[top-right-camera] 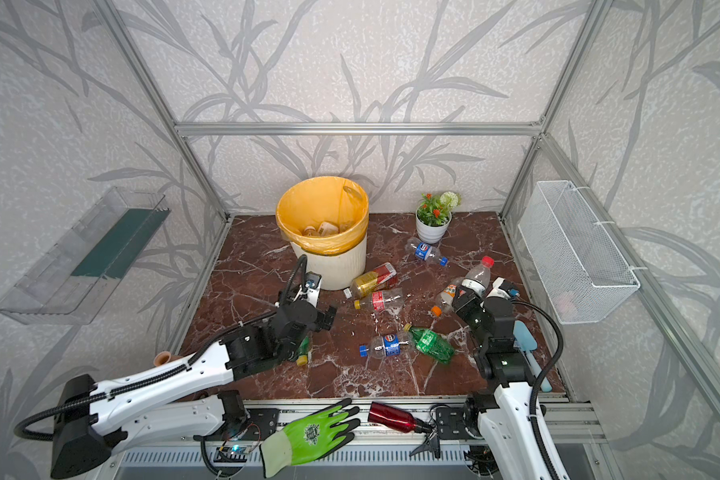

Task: Throw the plastic bottles in the bin
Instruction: 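Grasp the red-cap bottle with the right gripper, then drop the red-cap bottle into the bin while the left gripper lowers to the Sprite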

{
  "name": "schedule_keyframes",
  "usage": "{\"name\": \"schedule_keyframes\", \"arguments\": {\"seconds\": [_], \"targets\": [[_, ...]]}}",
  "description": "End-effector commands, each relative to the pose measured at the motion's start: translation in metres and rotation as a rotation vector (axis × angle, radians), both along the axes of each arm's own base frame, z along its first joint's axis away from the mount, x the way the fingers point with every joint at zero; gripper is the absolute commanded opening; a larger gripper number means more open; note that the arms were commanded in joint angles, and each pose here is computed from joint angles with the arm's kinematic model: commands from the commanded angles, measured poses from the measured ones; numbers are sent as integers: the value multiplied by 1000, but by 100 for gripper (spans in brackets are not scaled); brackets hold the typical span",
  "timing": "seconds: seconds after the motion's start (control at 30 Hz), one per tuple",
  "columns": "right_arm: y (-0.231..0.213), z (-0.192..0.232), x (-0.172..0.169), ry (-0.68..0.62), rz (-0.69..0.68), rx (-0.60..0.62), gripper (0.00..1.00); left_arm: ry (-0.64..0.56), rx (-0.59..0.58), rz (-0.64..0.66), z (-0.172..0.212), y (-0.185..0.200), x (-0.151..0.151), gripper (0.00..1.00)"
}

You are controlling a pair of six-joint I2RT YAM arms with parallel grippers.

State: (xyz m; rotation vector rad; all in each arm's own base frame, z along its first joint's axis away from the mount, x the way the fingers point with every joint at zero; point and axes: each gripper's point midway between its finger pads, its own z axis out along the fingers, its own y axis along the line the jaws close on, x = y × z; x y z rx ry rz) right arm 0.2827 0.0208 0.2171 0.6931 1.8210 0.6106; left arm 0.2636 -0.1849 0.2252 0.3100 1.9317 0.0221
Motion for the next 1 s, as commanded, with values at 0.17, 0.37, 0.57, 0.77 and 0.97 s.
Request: {"name": "schedule_keyframes", "arguments": {"seconds": [0.17,0.37,0.57,0.77,0.97], "targets": [[85,190,34,-475,295,-132,54,-63,-278,403,-2,108,-14,99],[203,226,76,-510,552,-104,55,-95,-365,540,-12,160,-36,99],[310,181,135,-295,782,-220,70,-82,-362,582,-14,175,-46,99],[297,209,150,-279,727,-446,99,-42,-312,583,-15,174,-45,99],[246,230,124,-348,601,-461,99,-22,-327,597,-21,172,-44,99]]}}
